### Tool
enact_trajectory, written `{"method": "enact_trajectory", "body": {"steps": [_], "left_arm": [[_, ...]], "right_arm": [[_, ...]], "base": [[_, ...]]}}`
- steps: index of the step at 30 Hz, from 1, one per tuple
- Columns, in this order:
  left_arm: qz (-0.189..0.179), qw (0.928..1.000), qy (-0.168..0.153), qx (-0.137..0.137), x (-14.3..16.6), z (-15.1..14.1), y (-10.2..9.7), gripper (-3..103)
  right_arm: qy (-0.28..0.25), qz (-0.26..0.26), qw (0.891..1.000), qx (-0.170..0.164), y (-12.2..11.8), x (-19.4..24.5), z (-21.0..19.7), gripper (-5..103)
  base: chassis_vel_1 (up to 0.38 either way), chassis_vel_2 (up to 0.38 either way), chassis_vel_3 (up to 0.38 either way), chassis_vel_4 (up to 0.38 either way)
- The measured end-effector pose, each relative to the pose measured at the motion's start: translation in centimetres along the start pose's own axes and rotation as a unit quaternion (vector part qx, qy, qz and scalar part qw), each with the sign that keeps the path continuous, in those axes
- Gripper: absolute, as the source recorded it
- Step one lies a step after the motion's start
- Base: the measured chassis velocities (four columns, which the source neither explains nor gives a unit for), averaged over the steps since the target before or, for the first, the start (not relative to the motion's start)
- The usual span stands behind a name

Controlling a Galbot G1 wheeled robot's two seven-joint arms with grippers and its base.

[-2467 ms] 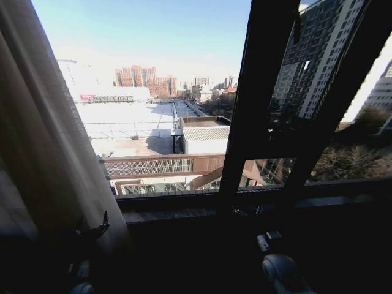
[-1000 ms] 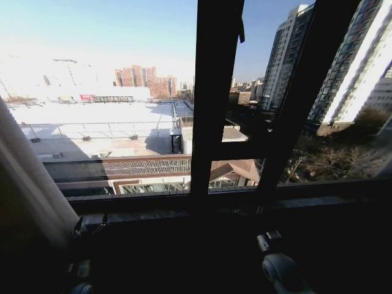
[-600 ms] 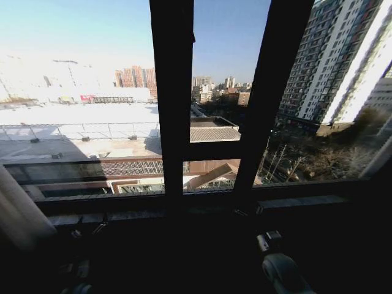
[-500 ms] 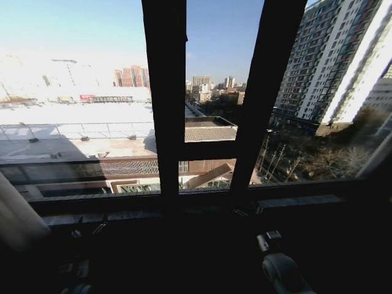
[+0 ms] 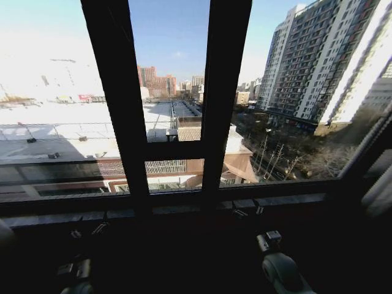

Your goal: Open the curtains by pulling them apart, changing their state from closed to fully open.

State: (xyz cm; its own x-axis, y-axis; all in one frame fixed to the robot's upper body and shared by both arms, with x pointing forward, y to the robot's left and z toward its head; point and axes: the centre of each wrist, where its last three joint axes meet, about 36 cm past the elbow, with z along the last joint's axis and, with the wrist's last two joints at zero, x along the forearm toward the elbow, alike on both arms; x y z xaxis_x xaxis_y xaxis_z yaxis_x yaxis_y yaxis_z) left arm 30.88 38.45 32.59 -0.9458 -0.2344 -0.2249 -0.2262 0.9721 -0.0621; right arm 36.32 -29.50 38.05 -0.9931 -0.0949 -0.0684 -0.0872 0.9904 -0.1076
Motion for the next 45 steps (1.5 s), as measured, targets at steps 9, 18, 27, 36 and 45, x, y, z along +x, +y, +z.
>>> {"method": "enact_trajectory", "body": {"steps": [9, 18, 27, 36, 45], "left_arm": [[0.000, 1.0000, 0.000, 0.000, 0.00, 0.00, 0.00, 100], [0.000, 1.0000, 0.000, 0.000, 0.00, 0.00, -0.01, 100], [-0.001, 1.0000, 0.000, 0.000, -0.01, -0.01, 0.03, 100], [-0.001, 1.0000, 0.000, 0.000, -0.01, 0.00, 0.01, 100], [0.000, 1.0000, 0.000, 0.000, 0.00, 0.00, 0.00, 100]], "right_arm": [[0.000, 0.000, 1.000, 0.000, 0.00, 0.00, 0.00, 100], [0.000, 0.000, 1.000, 0.000, -0.02, 0.00, 0.00, 100], [0.000, 0.000, 1.000, 0.000, 0.01, 0.00, 0.00, 100], [0.000, 0.000, 1.000, 0.000, 0.00, 0.00, 0.00, 100], [0.000, 0.000, 1.000, 0.000, 0.00, 0.00, 0.00, 100]], "base": [[-0.343, -0.357, 0.325, 0.350], [-0.123, -0.163, 0.145, 0.143], [0.087, -0.016, -0.063, 0.010], [0.144, -0.176, -0.146, 0.181], [0.290, -0.305, -0.295, 0.294]]}}
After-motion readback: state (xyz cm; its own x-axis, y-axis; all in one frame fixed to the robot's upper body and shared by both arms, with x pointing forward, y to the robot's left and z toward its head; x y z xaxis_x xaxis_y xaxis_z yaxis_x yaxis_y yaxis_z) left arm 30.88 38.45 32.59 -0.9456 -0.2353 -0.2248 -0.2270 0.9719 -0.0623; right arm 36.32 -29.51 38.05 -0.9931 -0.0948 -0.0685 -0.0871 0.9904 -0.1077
